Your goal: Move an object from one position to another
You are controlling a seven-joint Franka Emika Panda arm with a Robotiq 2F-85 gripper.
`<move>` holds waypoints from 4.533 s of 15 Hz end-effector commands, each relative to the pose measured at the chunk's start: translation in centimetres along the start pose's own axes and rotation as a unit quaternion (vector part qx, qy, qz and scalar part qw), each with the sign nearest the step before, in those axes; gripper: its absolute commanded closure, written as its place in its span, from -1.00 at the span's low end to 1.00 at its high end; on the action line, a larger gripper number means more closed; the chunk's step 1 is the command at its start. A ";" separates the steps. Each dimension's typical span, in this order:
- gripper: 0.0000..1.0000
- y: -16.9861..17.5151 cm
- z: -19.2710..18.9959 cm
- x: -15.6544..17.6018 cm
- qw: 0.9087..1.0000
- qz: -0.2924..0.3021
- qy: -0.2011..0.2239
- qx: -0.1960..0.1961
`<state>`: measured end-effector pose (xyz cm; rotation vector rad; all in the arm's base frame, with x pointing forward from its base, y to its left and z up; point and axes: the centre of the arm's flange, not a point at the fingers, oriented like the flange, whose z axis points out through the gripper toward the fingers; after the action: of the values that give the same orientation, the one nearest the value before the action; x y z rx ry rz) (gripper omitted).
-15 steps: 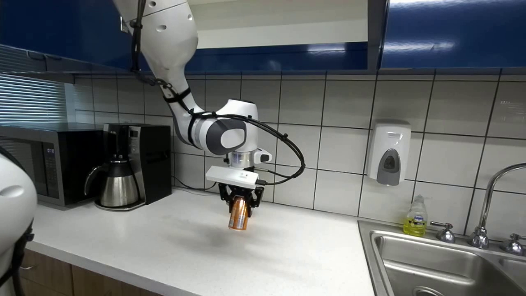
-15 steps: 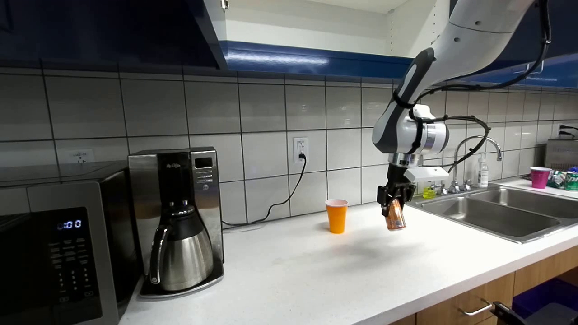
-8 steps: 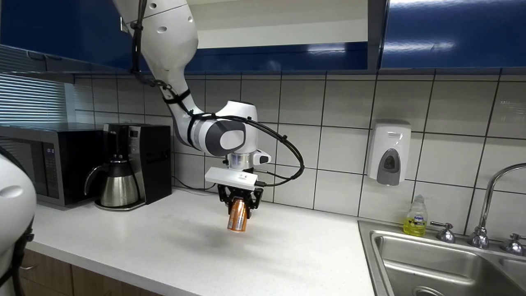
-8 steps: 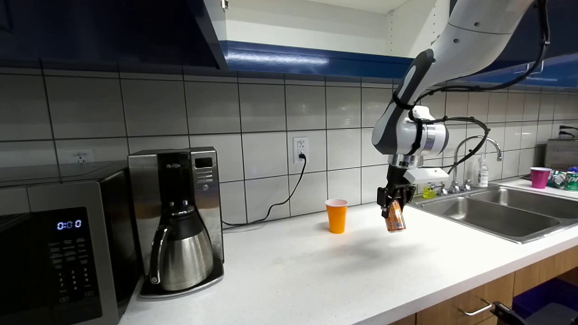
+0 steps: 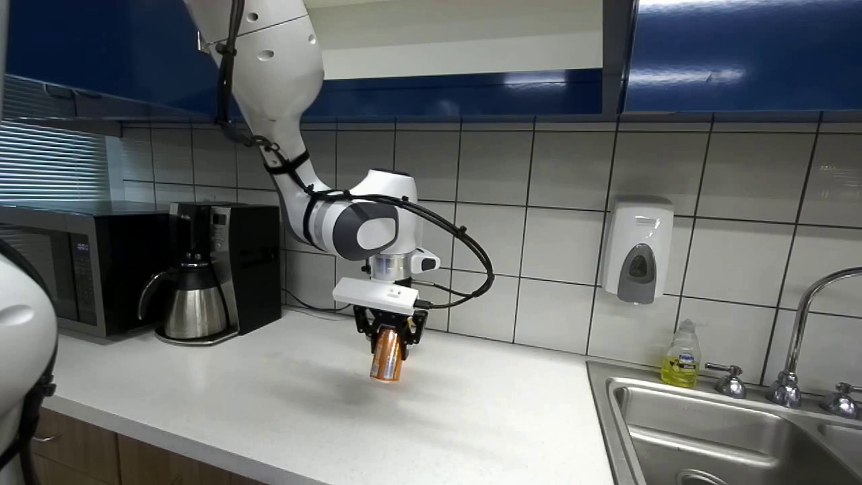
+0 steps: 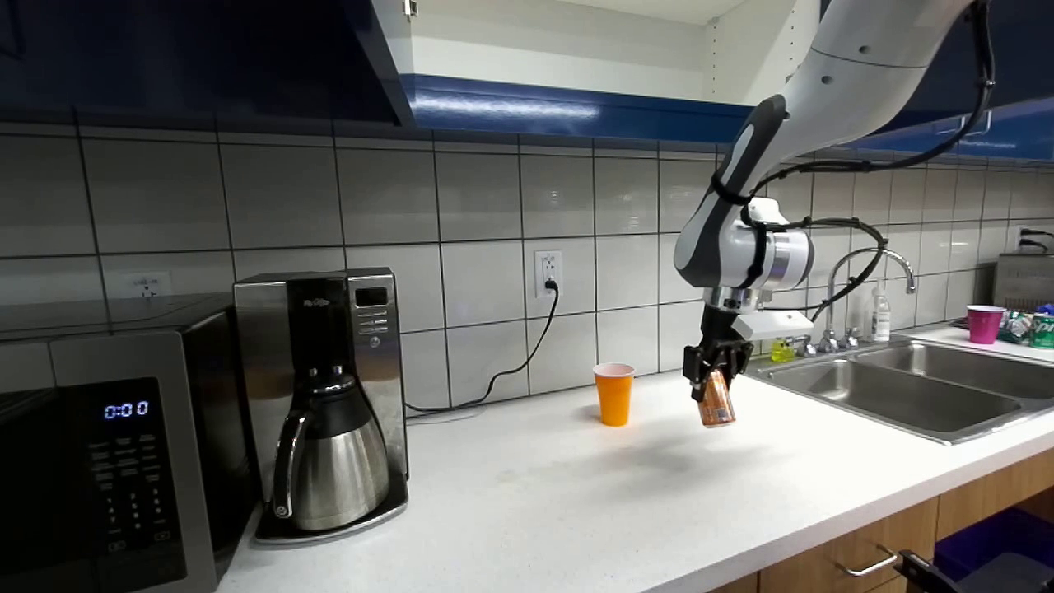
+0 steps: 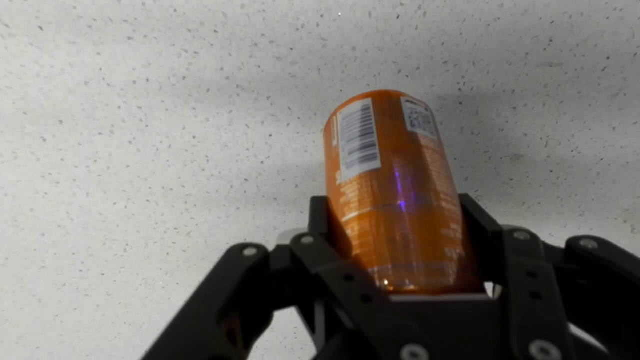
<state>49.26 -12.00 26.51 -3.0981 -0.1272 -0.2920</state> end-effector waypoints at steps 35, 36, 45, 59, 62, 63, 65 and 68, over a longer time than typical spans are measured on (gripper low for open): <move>-1.00 1.7 4.8 -0.1 0.997 0.045 0.055 -0.023; -1.00 2.1 4.4 -0.2 0.997 0.045 0.055 -0.025; -1.00 3.0 3.5 -0.7 0.999 0.033 0.020 -0.026; -1.00 1.3 1.5 -0.4 1.000 -0.009 -0.008 -0.009; -1.00 0.7 0.4 -1.6 0.999 -0.017 -0.033 0.000; -1.00 0.7 0.0 -2.0 0.999 -0.018 -0.035 0.001; -1.00 0.7 -0.6 -2.6 0.999 -0.018 -0.041 0.002; -1.00 0.9 0.8 -1.9 0.999 -0.010 -0.035 0.002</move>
<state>47.63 -13.03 25.31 -3.1053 -0.1614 -0.1822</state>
